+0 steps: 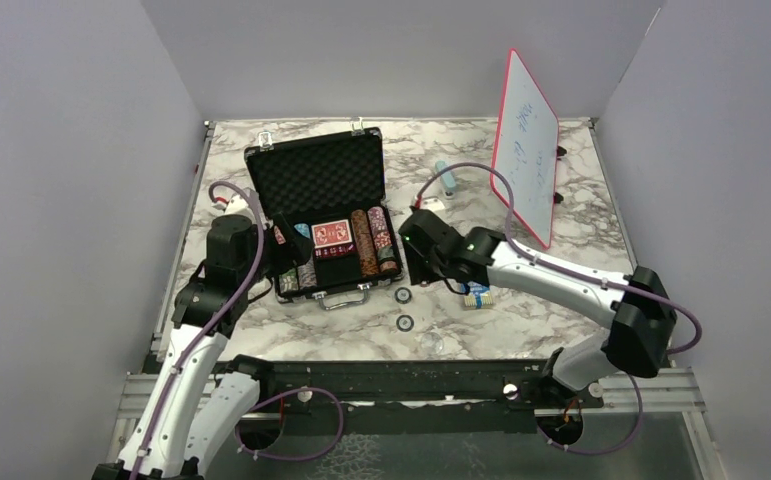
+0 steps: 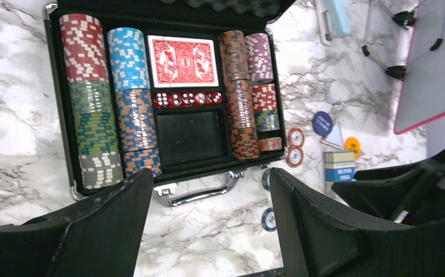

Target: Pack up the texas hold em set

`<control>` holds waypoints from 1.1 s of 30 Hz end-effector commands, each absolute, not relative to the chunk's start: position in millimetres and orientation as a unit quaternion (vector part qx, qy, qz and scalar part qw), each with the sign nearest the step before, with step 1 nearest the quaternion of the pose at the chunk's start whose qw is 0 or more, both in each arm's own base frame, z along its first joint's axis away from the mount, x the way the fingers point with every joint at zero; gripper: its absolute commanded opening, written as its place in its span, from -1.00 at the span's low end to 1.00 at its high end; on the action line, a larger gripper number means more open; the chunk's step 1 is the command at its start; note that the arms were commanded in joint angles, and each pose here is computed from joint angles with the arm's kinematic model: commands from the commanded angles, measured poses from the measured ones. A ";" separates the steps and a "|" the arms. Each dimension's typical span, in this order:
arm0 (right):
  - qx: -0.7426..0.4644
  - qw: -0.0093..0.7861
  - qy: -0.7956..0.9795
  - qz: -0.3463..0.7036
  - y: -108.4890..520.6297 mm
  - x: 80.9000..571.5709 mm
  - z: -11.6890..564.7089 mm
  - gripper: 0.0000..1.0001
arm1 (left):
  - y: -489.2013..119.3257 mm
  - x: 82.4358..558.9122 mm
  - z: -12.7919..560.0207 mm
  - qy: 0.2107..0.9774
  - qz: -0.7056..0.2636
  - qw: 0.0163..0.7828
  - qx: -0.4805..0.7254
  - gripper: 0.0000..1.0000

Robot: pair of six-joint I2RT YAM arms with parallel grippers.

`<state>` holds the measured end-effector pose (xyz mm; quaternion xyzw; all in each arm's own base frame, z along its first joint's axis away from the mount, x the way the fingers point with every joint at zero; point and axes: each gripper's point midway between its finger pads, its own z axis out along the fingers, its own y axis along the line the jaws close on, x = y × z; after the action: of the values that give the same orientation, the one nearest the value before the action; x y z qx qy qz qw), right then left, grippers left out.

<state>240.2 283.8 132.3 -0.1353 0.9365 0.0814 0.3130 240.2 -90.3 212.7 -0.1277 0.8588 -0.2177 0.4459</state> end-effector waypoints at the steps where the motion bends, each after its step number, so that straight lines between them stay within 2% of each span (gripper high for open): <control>1: -0.110 0.318 0.940 0.047 248.0 232.2 114.1 0.17 | -100.8 224.5 230.8 0.844 -0.268 0.441 -0.148 0.53; 9: -0.128 0.300 0.945 0.036 246.6 228.1 90.1 0.21 | -100.1 216.0 232.1 0.835 -0.284 0.436 -0.180 0.53; 15: -0.145 0.286 0.945 0.066 262.6 225.6 80.9 0.21 | -96.5 212.9 229.1 0.828 -0.285 0.440 -0.199 0.54; 21: -0.171 0.253 0.950 0.069 271.4 220.2 64.1 0.20 | -96.8 211.2 232.8 0.825 -0.289 0.445 -0.196 0.54; 33: -0.167 0.245 0.952 0.079 288.9 227.0 57.0 0.20 | -105.7 202.9 225.8 0.832 -0.307 0.428 -0.174 0.54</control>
<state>220.1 268.0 53.1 -0.1643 0.9550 0.0508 0.2418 207.6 -98.6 231.5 -0.1888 0.8252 -0.2947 0.4432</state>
